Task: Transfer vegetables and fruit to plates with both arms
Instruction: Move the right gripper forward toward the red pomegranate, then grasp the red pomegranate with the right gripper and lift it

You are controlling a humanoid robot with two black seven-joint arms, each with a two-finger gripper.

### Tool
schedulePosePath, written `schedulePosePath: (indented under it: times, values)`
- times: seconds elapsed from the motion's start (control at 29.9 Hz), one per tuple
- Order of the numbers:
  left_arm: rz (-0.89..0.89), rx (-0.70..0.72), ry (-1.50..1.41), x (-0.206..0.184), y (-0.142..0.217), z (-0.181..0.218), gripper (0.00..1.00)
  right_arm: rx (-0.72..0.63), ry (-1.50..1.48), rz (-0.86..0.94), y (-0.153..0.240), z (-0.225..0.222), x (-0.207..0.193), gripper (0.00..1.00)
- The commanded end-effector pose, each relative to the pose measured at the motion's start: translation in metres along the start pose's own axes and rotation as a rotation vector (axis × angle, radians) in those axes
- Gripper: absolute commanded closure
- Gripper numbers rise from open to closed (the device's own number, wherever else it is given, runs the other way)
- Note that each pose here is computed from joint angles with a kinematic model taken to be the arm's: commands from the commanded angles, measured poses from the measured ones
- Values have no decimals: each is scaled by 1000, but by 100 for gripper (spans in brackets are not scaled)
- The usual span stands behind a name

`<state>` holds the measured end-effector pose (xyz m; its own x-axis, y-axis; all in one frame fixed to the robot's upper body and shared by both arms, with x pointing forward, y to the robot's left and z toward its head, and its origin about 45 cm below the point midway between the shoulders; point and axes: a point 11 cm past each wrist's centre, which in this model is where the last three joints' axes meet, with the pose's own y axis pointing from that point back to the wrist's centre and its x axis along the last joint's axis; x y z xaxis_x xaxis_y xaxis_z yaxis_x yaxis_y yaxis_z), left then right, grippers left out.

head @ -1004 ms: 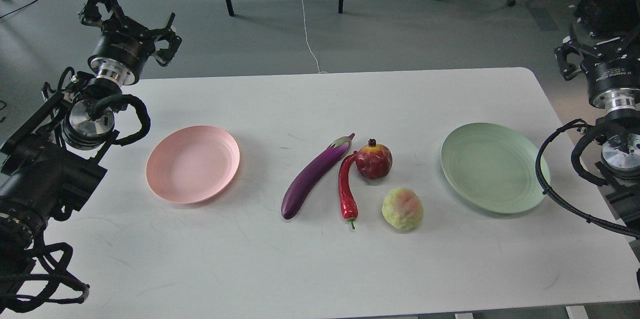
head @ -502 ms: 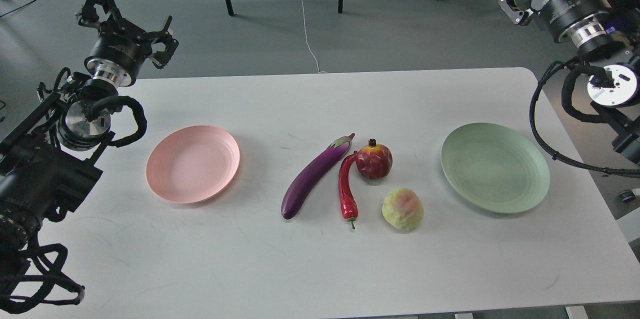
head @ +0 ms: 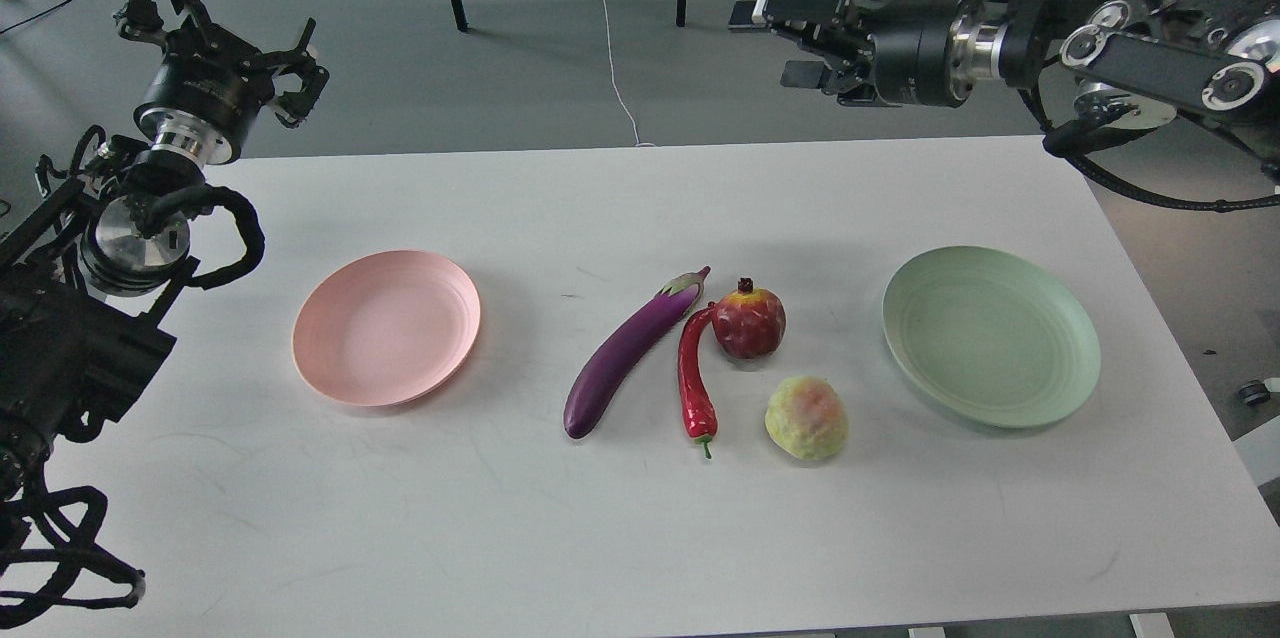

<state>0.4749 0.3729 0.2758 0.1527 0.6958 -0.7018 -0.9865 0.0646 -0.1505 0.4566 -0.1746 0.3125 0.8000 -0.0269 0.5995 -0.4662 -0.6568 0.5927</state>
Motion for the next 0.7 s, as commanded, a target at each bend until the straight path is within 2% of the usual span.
schedulePosePath:
  times: [0.0,0.1,0.27,0.67]
  values:
    - [-3,-11,-13,3,2,8,2,-128,293,-163,-22,14,-36,1]
    - [-5,-12,-14,4,3,10,2,-155,432,-246,-32,24,-56,1]
    - [-1,-10,-15,6,3,8,2,-156,478,-319,-48,24,-79,3]
    - [6,-8,-25,12,7,11,2,-177,517,-326,-68,48,-103,7]
